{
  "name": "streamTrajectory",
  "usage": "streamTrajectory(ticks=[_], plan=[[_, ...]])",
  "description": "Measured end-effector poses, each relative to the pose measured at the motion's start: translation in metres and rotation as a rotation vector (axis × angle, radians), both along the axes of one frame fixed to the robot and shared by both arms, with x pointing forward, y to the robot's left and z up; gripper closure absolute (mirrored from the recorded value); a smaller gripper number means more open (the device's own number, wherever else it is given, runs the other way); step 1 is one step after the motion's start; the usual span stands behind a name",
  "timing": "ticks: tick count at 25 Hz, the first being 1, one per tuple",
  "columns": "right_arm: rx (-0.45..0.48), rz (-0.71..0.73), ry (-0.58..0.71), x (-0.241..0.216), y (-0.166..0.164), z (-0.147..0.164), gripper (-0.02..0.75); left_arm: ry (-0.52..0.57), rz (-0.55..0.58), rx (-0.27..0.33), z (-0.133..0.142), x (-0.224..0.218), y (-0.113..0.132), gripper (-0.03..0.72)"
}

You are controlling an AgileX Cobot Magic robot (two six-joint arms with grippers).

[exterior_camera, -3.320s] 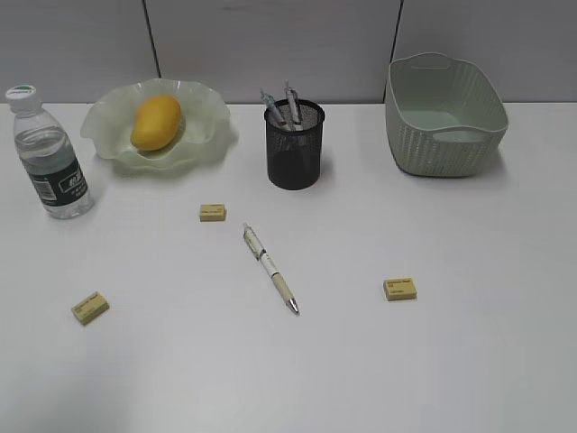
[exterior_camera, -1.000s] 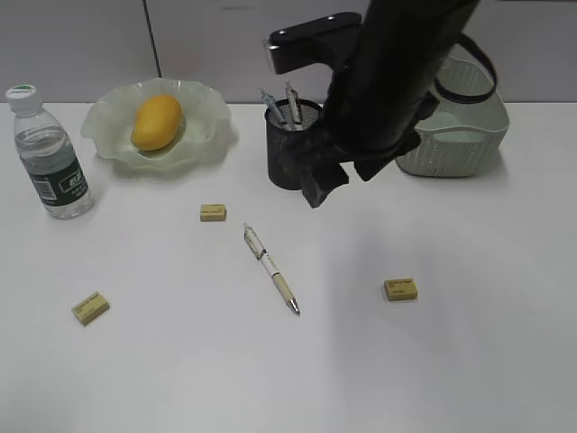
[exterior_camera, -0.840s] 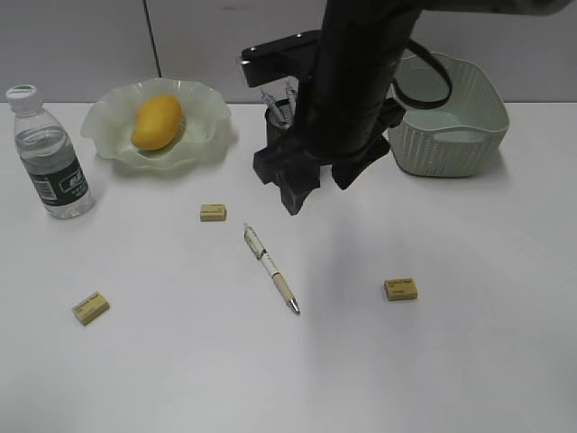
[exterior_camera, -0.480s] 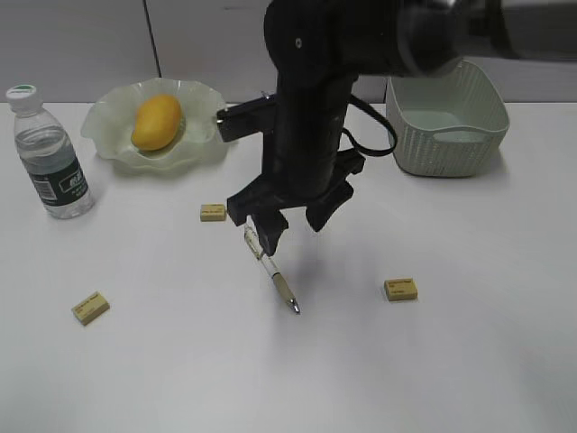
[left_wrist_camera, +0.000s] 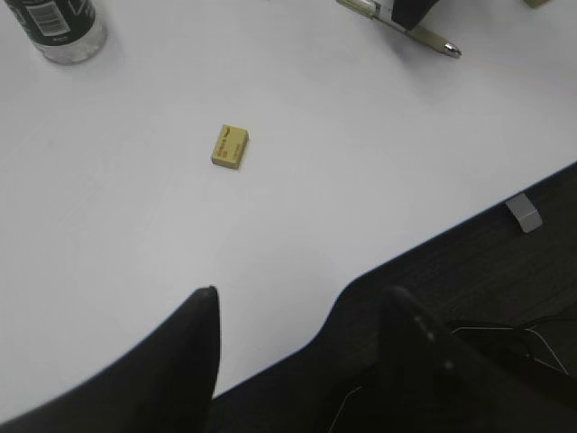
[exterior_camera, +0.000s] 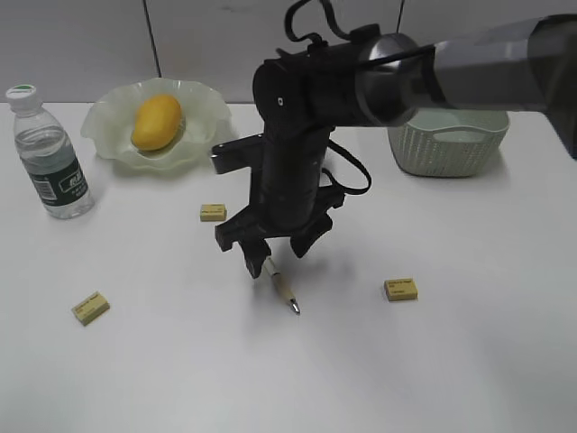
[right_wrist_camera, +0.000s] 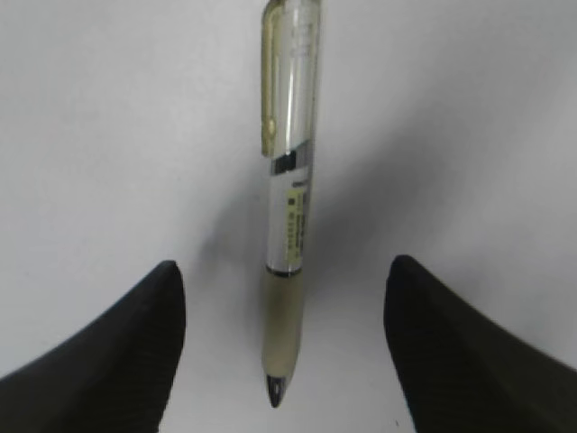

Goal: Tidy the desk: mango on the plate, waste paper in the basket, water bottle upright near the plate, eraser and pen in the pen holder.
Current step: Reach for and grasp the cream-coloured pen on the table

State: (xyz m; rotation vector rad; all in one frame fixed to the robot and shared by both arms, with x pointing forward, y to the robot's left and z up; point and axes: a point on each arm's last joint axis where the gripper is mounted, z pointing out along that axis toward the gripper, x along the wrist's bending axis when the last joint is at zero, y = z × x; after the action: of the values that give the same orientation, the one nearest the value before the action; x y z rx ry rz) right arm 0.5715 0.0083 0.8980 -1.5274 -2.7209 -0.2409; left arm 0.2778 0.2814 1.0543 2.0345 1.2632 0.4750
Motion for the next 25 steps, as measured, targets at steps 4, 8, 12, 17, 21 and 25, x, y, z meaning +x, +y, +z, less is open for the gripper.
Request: streamTrajectory(ticks=[4,8,12,17,21,25], plan=[[0.02,-0.018,-0.01,0.004,0.004,-0.01,0.198,0.0,0.0,0.0,0.0,0.0,0.0,0.256],[0.008,-0.035,0.005,0.005,0.005,-0.025,0.198,-0.001,0.0,0.0,0.0,0.0,0.0,0.256],[0.016,-0.043,-0.009,0.007,0.006,-0.025,0.239,-0.001,0.0,0.0,0.0,0.0,0.0,0.256],[0.003,-0.036,-0.021,0.009,0.006,-0.028,0.385,-0.001,0.0,0.0,0.0,0.0,0.0,0.256],[0.001,-0.034,-0.023,0.009,0.006,-0.029,0.563,-0.001,0.0,0.0,0.0,0.0,0.0,0.256],[0.0,-0.021,-0.024,0.011,0.008,-0.027,0.623,-0.001,0.0,0.0,0.0,0.0,0.0,0.256]])
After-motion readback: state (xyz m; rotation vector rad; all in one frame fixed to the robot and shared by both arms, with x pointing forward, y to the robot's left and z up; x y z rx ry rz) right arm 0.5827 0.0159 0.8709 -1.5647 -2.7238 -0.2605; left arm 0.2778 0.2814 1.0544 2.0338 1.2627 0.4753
